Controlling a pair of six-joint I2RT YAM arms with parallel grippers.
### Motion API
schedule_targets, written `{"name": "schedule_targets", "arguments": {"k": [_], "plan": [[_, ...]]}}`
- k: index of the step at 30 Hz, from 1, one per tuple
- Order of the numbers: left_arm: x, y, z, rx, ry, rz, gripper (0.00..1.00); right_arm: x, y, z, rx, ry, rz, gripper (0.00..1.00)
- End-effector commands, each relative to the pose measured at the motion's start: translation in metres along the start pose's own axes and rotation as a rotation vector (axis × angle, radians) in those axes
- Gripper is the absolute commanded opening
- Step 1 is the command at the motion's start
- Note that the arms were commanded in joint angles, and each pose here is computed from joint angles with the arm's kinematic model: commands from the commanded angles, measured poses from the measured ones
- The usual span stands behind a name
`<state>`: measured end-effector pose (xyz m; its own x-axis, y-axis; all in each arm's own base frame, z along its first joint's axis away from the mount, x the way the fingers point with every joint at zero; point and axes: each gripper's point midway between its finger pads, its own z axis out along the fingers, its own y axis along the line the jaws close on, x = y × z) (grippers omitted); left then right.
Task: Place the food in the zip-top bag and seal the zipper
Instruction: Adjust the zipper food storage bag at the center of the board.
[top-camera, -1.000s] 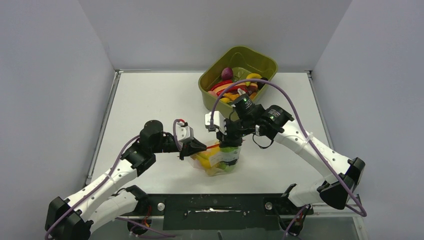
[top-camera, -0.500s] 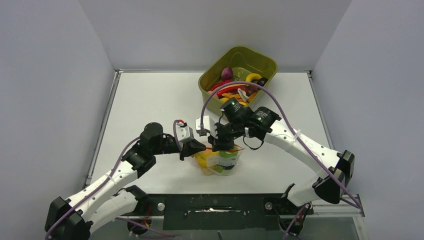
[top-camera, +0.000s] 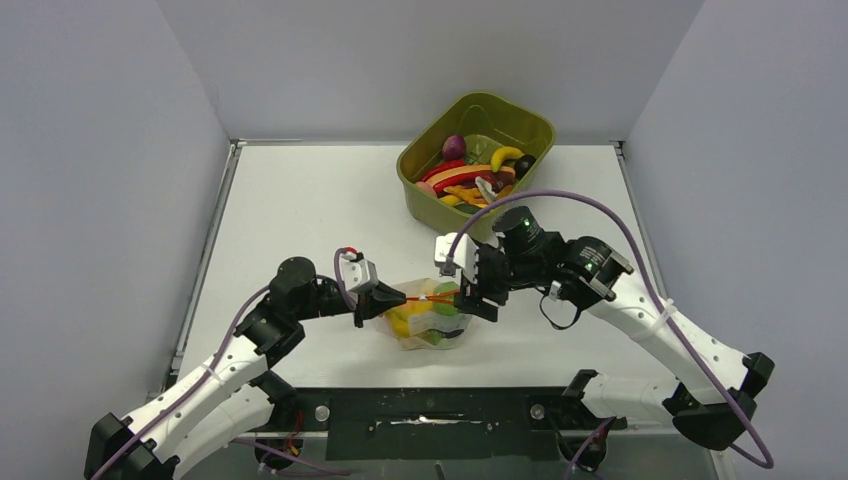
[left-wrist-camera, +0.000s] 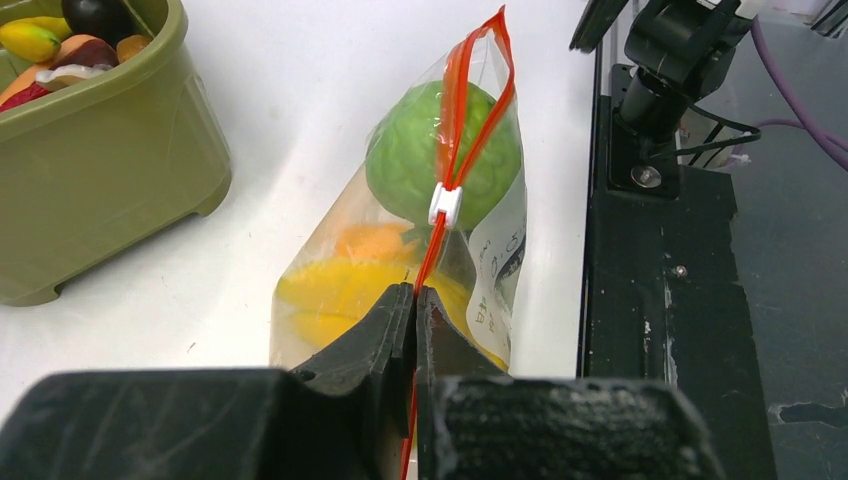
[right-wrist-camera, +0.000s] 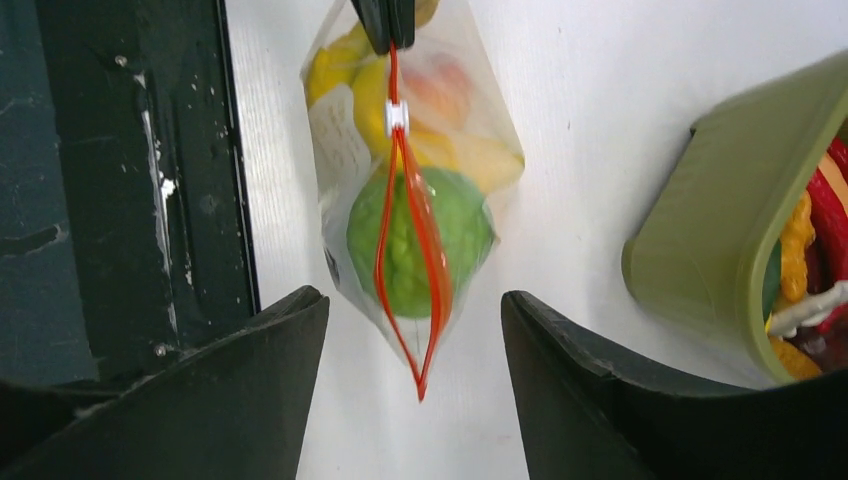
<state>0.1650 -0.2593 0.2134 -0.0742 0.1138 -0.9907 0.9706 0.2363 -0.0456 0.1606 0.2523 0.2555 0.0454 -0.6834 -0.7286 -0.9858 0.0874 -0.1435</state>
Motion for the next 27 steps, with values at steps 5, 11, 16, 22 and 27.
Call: {"name": "schedule_targets", "arguments": {"k": [5,11,16,22,27], "plan": [[-0.031,0.004,-0.002,-0.019,-0.109,0.061,0.00,0.055,-0.003,-0.016,0.087,0.205,0.042,0.65],[-0.033,0.004,-0.003,-0.024,-0.115,0.062,0.00,0.058,-0.008,-0.010,0.092,0.216,0.027,0.58],[-0.034,0.006,-0.004,-0.039,-0.120,0.065,0.00,0.034,-0.027,-0.012,0.161,0.147,-0.011,0.00],[-0.061,0.003,-0.004,-0.024,-0.200,0.074,0.00,-0.068,-0.027,-0.039,0.162,-0.179,-0.107,0.00],[-0.063,0.013,-0.007,-0.087,-0.224,0.080,0.00,-0.033,-0.038,-0.013,0.164,-0.085,-0.067,0.00]]}}
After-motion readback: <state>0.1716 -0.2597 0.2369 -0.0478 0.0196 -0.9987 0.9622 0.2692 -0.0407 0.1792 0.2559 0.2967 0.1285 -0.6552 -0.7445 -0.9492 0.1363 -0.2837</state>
